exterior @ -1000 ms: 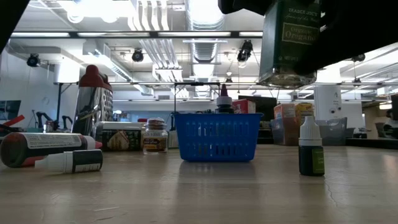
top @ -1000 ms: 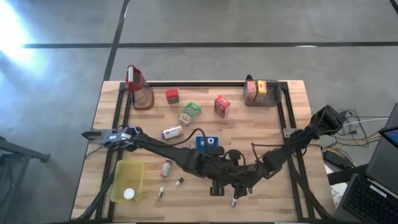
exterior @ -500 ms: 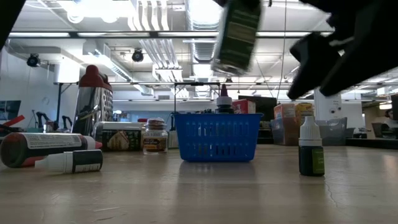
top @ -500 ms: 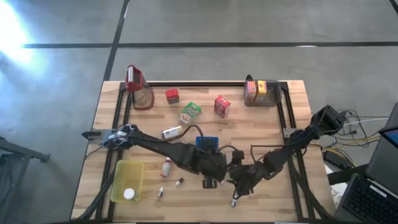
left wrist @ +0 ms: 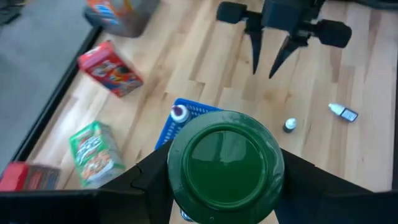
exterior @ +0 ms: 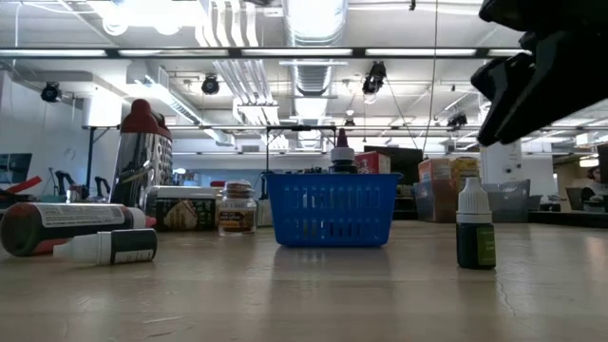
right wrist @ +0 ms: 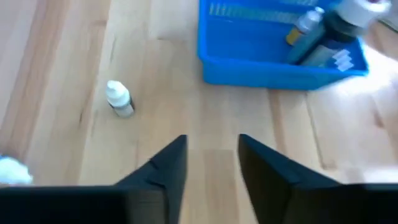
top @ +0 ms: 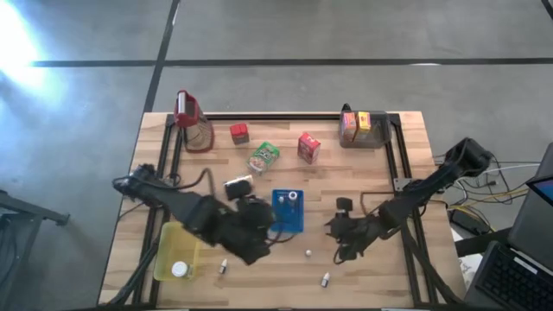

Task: Pick & Place Kitchen Items
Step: Put the green seasoning bottle into the yellow bin

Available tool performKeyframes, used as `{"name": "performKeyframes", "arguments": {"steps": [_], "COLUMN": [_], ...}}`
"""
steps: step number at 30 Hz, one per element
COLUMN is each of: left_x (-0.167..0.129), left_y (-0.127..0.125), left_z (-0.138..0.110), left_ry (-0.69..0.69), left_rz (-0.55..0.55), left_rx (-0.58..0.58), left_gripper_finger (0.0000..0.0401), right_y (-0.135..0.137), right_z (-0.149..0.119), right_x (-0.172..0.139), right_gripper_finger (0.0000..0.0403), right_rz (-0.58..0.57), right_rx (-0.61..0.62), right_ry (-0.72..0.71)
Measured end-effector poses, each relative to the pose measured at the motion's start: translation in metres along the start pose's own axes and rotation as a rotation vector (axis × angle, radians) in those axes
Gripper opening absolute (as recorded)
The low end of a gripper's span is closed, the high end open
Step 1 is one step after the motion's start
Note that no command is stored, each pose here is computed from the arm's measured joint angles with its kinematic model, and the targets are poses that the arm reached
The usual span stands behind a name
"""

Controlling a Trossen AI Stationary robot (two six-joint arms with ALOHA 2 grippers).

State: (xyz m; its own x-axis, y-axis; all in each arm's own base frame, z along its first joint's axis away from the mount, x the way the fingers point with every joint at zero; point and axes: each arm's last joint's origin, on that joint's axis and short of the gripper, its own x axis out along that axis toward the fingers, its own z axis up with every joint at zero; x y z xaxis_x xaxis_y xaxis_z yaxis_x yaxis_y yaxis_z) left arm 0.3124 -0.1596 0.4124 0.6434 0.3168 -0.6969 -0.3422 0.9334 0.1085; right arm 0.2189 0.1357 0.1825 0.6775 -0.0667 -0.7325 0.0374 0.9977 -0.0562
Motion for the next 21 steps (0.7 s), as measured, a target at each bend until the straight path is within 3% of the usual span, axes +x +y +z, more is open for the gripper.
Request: {"name": "performKeyframes", "arguments": {"steps": [6,10,15,21], "left_x": [-0.025,-0.037,-0.05,-0.061], "left_y": [0.005,0.015,0.031,0.057], "left_z": [-0.031,-0.054,-0.083,-0.121], "left_ry": [-0.006,0.001,0.011,0.006], "left_rz": [0.056,0.111,0.101,0.076], "left_rx": [-0.031,-0.018,-0.001,-0.063], "left_gripper_finger": [0.0211,0.0208,0.0209,0.0211], "right_y": [-0.024,-0.04,-0.055,-0.066], "right_z": [-0.024,-0.045,-0.067,-0.086], "right_x": [-0.02,-0.028,-0.034,-0.037], "right_gripper_finger": [0.0019,0.0015,0.0019,0.001], "right_rz": [0.016,0.037,0.078,0.113], "right_rx": [0.077,0.126,0.223,0.336], "right_ry": [-0.077,-0.155,-0.224,-0.259]}}
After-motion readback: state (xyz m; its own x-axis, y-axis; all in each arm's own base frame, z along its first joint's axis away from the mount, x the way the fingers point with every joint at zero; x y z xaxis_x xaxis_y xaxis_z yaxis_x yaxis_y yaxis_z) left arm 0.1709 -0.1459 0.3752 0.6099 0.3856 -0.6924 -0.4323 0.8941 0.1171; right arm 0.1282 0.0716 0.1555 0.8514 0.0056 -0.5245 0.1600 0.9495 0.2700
